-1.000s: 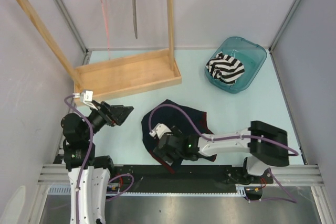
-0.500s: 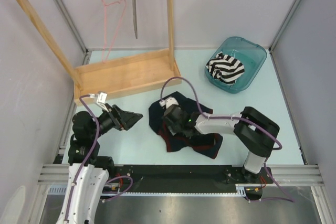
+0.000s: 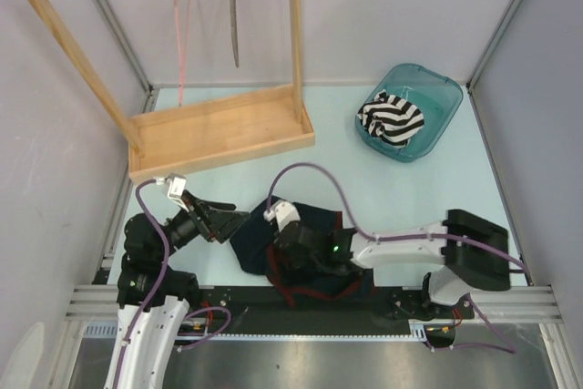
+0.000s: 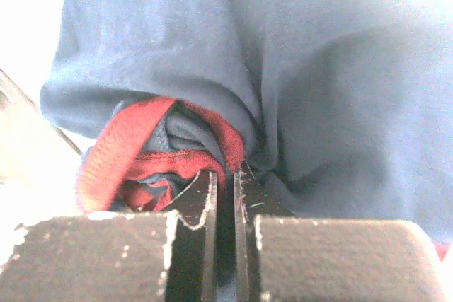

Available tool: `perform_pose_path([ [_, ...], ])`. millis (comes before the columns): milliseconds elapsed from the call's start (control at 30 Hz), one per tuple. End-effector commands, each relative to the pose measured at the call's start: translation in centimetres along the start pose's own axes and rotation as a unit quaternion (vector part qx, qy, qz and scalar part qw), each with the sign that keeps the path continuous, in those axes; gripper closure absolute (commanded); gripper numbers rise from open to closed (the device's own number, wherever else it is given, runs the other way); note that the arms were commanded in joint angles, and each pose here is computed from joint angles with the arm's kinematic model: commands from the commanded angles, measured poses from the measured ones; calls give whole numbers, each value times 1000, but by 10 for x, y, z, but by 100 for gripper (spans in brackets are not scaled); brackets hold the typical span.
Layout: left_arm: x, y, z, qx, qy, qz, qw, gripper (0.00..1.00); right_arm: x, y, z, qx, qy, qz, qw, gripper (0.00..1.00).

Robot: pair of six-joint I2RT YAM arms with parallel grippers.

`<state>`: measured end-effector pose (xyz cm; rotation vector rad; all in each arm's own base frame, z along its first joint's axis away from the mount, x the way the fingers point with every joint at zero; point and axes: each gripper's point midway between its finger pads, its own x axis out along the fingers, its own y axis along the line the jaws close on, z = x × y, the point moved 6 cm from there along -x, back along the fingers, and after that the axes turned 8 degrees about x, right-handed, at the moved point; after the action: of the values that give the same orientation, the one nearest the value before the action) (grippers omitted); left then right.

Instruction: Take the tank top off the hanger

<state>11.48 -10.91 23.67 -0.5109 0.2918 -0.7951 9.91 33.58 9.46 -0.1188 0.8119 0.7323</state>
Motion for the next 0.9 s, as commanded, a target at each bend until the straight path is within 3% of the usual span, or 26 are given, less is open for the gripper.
perform_pose_path([
  [0, -2, -3, 4, -14, -2, 14, 1000, 18, -55, -18, 117, 99, -182, 10, 978, 100],
  [100, -2, -5, 11, -10, -11, 20, 1000, 18, -104, -61, 173, 122, -262, -32, 957, 100],
  [133, -3, -6, 14, -7, -14, 20, 1000, 18, -132, -86, 204, 146, -311, -61, 937, 100],
  [200, -3, -7, 16, -4, -17, 20, 1000, 18, -160, -114, 227, 149, -348, -101, 920, 100],
  [267, -2, -6, 15, -5, -13, 20, 1000, 18, -203, -151, 265, 168, -417, -138, 882, 100],
  [333, -1, -4, 14, -8, -8, 22, 1000, 18, -230, -172, 295, 179, -461, -146, 857, 100],
  [367, 0, -3, 12, -10, -5, 23, 1000, 18, -243, -205, 304, 201, -479, -180, 835, 100],
  [467, 0, -2, 9, -12, -1, 19, 1000, 18, -256, -253, 325, 218, -505, -204, 810, 100],
  [600, 1, 1, 5, -12, 4, 19, 1000, 18, -238, -324, 331, 238, -510, -239, 791, 100],
  [667, 3, 2, 5, -13, 7, 18, 1000, 18, -220, -356, 327, 247, -501, -230, 797, 100],
  [700, 4, 2, 5, -15, 8, 15, 1000, 18, -195, -396, 313, 271, -473, -247, 801, 100],
  [733, 5, 1, 7, -15, 7, 8, 1000, 18, -180, -407, 308, 297, -460, -211, 810, 100],
  [867, 8, -2, 5, -26, 9, -10, 1000, 18, -107, -457, 269, 337, -381, -197, 838, 100],
])
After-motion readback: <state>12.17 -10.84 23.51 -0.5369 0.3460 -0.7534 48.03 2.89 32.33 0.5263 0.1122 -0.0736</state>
